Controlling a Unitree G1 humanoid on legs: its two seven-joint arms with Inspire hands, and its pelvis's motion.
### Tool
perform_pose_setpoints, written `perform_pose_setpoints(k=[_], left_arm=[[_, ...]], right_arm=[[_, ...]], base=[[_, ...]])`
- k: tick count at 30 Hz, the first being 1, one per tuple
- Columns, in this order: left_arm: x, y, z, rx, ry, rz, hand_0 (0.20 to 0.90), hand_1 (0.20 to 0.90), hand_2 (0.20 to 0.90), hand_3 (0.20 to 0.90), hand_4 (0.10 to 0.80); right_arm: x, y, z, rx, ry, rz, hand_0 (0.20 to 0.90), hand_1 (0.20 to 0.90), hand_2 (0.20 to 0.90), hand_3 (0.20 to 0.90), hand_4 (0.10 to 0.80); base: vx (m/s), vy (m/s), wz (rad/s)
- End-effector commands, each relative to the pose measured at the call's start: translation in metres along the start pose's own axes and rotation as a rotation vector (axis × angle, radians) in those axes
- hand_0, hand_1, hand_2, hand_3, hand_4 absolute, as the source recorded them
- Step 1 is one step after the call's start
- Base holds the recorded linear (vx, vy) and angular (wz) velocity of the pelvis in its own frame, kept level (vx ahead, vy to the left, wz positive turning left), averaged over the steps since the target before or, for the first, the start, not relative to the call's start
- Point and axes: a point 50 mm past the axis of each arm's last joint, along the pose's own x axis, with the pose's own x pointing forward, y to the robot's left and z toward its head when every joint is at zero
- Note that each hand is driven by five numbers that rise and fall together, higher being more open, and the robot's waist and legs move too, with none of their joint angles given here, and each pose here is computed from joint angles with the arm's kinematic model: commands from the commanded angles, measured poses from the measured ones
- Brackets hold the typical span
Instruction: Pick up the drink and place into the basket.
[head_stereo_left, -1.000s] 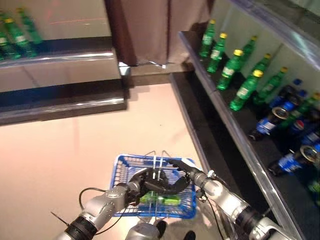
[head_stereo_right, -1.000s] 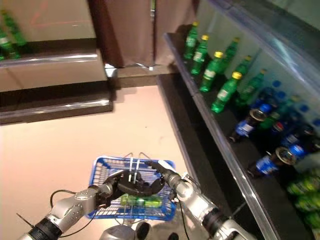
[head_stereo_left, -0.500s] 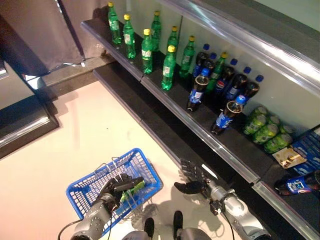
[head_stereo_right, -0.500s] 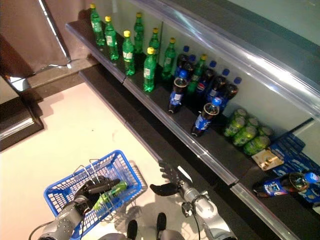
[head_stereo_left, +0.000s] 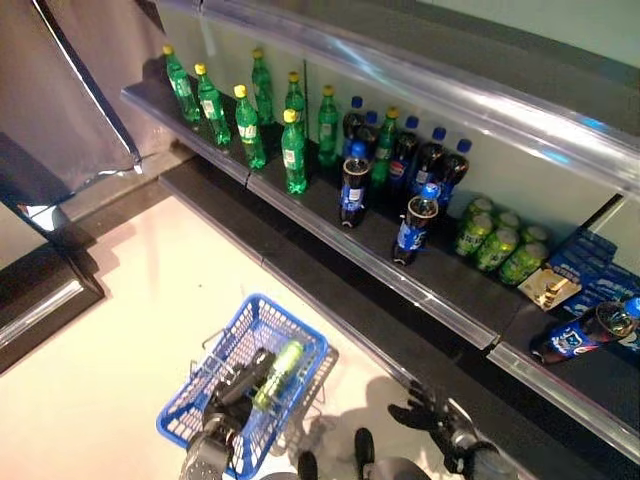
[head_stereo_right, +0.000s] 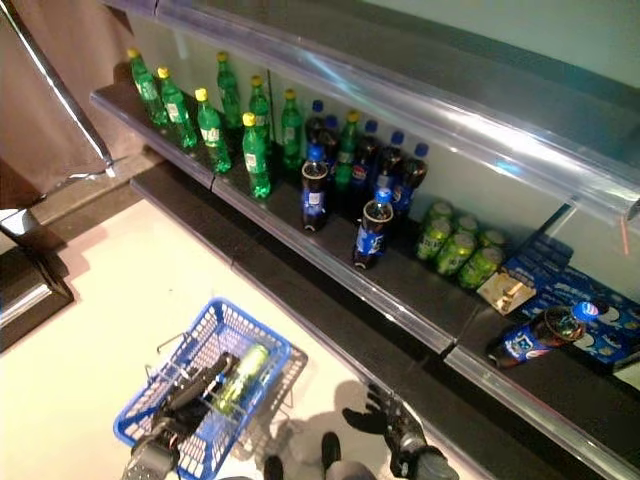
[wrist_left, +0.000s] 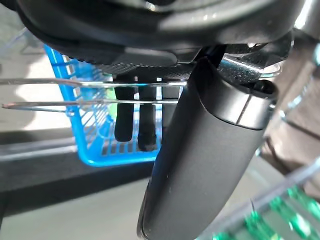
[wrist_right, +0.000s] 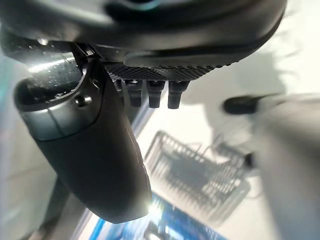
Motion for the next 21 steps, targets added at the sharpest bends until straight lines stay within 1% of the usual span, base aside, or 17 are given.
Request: perform_pose_setpoints(k=[1, 3, 9, 16, 21], left_arm=[[-0.004, -0.002, 0.066, -0.093, -0.408, -0.127, 0.3, 0.3, 0.3, 0.2, 0.1], [-0.009, 0.014, 0.06, -0.098, -0.397, -0.073, 0.3, 0.3, 0.3, 0.2, 0.1], [-0.016, 0.035, 0.051, -0.118, -0.376, 0.01, 0.3, 0.3, 0.3, 0.2, 0.1], [-0.019, 0.045, 0.046, -0.149, -0.369, 0.055, 0.3, 0.3, 0.3, 0.2, 0.1], [-0.022, 0.051, 0.046, -0.165, -0.38, 0.084, 0.3, 0.3, 0.3, 0.2, 0.1]], right_arm=[[-0.007, -0.028, -0.004, -0.037, -0.004, -0.114, 0.9, 0.9, 0.9, 0.9, 0.8], [-0.01, -0.033, -0.017, -0.05, 0.057, -0.145, 0.9, 0.9, 0.9, 0.9, 0.8], [-0.014, -0.04, -0.028, -0.049, 0.116, -0.175, 0.9, 0.9, 0.9, 0.9, 0.8], [-0.013, -0.041, -0.024, -0.076, 0.109, -0.182, 0.9, 0.9, 0.9, 0.9, 0.8], [-0.012, -0.04, -0.02, -0.094, 0.102, -0.181, 0.9, 0.9, 0.9, 0.9, 0.8]], base=[[0.055, -0.009, -0.17], [0.059, -0.011, -0.11], [0.037, 0.022, 0.01], [0.04, 0.082, 0.03], [0.044, 0.164, 0.11]])
